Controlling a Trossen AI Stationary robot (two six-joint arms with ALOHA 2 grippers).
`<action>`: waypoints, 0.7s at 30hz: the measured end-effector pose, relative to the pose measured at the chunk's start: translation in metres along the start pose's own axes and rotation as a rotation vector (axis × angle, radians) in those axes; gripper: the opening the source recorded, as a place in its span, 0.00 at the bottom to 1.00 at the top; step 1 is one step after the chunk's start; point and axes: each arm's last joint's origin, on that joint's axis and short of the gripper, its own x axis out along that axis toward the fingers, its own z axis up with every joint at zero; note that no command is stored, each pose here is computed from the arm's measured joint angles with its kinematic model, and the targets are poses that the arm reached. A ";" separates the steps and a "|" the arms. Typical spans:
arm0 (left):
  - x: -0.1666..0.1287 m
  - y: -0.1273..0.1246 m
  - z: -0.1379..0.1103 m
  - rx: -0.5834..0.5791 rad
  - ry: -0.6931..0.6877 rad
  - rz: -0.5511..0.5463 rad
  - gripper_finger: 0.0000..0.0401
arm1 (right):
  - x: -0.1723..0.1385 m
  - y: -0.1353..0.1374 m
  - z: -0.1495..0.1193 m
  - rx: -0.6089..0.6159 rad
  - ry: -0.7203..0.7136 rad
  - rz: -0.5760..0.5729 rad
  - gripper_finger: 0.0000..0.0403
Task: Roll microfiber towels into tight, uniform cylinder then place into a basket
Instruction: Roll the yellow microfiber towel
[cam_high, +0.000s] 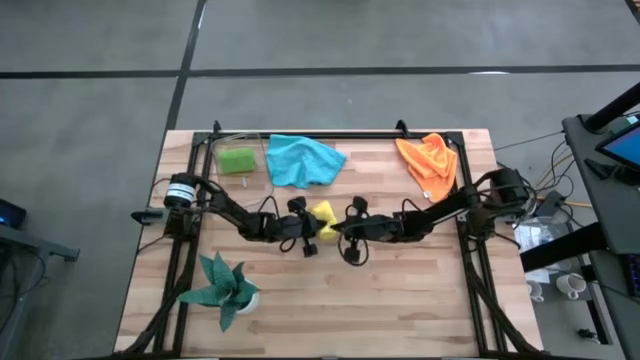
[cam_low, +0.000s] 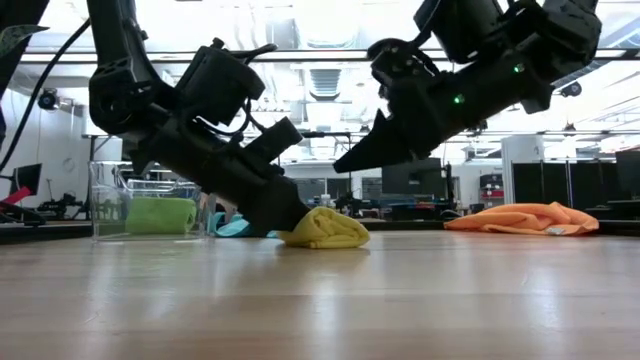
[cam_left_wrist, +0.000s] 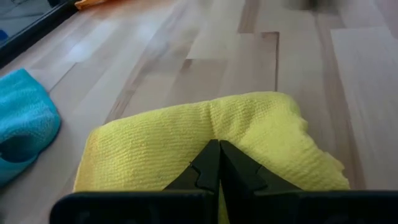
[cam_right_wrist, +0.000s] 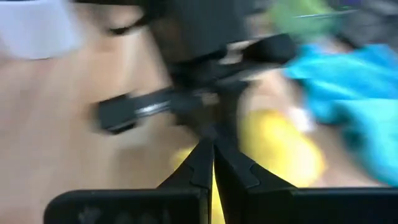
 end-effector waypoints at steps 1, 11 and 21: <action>0.000 0.000 0.001 -0.014 0.000 0.000 0.00 | 0.002 0.002 -0.002 0.005 0.002 0.034 0.02; 0.003 -0.003 0.007 -0.092 -0.009 -0.062 0.00 | 0.033 -0.002 -0.008 0.095 0.020 -0.033 0.02; 0.003 -0.003 0.007 -0.034 0.001 -0.043 0.00 | 0.049 -0.001 -0.013 0.125 0.055 -0.025 0.02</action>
